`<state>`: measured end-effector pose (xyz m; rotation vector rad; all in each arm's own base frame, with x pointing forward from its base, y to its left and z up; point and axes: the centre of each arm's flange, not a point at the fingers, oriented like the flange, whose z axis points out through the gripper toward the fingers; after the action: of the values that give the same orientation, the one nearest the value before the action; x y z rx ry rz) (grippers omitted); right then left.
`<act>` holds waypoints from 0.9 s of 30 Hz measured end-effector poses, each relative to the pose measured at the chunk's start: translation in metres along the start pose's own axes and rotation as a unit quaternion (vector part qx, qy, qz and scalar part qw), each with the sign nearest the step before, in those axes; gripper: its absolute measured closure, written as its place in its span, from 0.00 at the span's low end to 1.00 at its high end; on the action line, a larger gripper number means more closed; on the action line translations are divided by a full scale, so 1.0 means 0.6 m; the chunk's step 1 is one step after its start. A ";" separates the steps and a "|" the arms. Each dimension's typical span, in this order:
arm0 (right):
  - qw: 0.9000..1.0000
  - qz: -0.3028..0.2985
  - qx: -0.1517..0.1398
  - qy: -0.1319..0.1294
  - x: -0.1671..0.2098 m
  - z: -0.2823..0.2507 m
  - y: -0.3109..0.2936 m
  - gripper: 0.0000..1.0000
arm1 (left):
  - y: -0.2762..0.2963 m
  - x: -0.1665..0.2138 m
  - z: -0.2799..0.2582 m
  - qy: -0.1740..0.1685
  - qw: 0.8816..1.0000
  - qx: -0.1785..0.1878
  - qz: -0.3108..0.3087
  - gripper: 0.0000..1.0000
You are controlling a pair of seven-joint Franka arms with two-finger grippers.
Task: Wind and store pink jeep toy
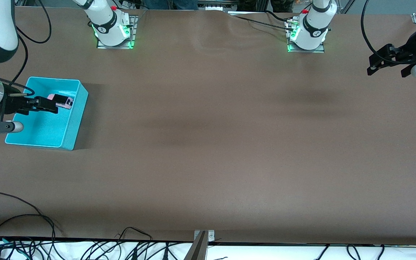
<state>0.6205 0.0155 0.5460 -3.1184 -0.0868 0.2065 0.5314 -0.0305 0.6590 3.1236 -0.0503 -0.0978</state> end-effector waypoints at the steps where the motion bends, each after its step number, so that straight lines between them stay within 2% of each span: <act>1: 1.000 0.000 0.000 0.004 -0.004 -0.007 -0.001 0.00 | 0.000 0.000 0.000 0.000 1.000 0.000 0.000 0.00; 5: 1.000 0.001 0.003 0.031 -0.033 -0.044 0.002 0.00 | -0.001 0.000 0.000 0.000 1.000 0.000 -0.001 0.00; 12: 0.998 0.009 -0.012 0.053 -0.076 -0.052 0.022 0.00 | -0.001 0.000 0.000 0.000 1.000 0.000 -0.001 0.00; 19: 0.999 0.016 -0.014 0.048 -0.080 -0.014 0.036 0.00 | -0.001 0.000 0.000 0.000 1.000 0.000 -0.001 0.00; 27: 0.999 0.011 -0.015 0.046 -0.079 -0.011 0.026 0.00 | -0.001 0.000 0.000 0.000 1.000 0.000 -0.001 0.00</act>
<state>0.5752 -0.0031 0.5586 -3.1537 -0.0554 0.0611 0.5315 -0.0297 0.6590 3.1236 -0.0480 -0.0978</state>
